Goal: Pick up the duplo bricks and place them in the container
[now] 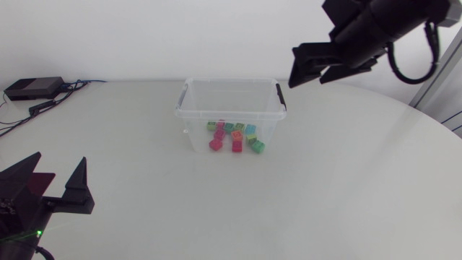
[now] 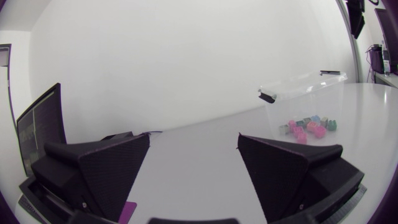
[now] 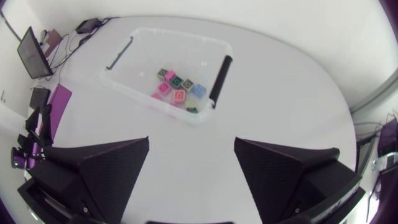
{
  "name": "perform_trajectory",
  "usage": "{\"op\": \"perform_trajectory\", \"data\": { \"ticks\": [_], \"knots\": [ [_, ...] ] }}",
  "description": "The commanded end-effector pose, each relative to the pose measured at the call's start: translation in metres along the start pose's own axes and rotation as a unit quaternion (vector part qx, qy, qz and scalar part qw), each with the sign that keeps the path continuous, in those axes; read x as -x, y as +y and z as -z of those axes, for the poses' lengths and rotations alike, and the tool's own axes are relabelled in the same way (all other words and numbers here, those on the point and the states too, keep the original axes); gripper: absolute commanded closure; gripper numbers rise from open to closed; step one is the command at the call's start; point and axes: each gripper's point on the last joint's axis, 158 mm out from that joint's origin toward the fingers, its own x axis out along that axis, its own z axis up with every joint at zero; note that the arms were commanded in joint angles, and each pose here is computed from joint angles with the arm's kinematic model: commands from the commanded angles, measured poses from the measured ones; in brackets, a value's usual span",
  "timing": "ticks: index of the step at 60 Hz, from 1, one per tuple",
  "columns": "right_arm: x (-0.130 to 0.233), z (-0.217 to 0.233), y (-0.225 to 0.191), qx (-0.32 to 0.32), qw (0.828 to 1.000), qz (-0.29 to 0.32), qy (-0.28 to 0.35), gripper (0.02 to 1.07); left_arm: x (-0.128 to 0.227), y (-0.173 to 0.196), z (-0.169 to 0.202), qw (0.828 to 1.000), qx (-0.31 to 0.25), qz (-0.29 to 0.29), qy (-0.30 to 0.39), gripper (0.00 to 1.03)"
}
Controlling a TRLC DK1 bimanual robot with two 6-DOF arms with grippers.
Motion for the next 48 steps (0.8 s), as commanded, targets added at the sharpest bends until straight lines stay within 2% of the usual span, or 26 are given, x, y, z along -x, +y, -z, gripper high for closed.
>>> {"op": "perform_trajectory", "data": {
  "ticks": [1, 7, 12, 19, 23, 27, 30, 31, 37, 39, 48],
  "knots": [
    [-0.009, 0.046, -0.019, -0.051, 0.996, 0.003, 0.073, 0.07, -0.001, -0.003, 0.007, 1.000, -0.001, 0.003, 0.003, 0.05],
    [-0.031, 0.117, -0.023, -0.049, 0.980, 0.002, 0.191, 0.07, -0.001, -0.003, 0.007, 1.000, -0.001, 0.003, 0.003, 0.05],
    [-0.046, 0.185, -0.018, -0.032, 0.951, -0.008, 0.307, 0.07, -0.001, -0.003, 0.007, 1.000, -0.001, 0.003, 0.003, 0.04],
    [-0.050, 0.234, -0.011, -0.016, 0.917, -0.016, 0.398, 0.07, -0.001, -0.003, 0.007, 1.000, -0.001, 0.003, 0.003, 0.05],
    [-0.052, 0.256, -0.005, 0.019, 0.901, -0.021, 0.432, 0.07, -0.001, -0.003, 0.007, 1.000, -0.001, 0.003, 0.003, 0.04],
    [-0.053, 0.280, -0.008, 0.085, 0.879, -0.003, 0.470, 0.07, -0.001, -0.003, 0.007, 1.000, -0.001, 0.003, 0.003, 0.05],
    [-0.053, 0.287, -0.007, 0.110, 0.870, -0.006, 0.481, 0.07, -0.001, -0.003, 0.007, 1.000, -0.001, 0.003, 0.003, 0.04],
    [-0.052, 0.295, -0.006, 0.137, 0.860, -0.008, 0.491, 0.07, -0.001, -0.003, 0.007, 1.000, -0.001, 0.003, 0.003, 0.05],
    [-0.049, 0.317, -0.009, 0.206, 0.828, 0.008, 0.522, 0.07, -0.001, -0.003, 0.007, 1.000, -0.001, 0.003, 0.003, 0.05],
    [-0.046, 0.328, -0.011, 0.236, 0.810, 0.015, 0.536, 0.07, -0.001, -0.003, 0.007, 1.000, -0.001, 0.003, 0.003, 0.05],
    [-0.046, 0.359, -0.004, 0.312, 0.764, 0.035, 0.564, 0.07, -0.001, -0.003, 0.007, 1.000, -0.001, 0.003, 0.003, 0.05]
  ]
}}
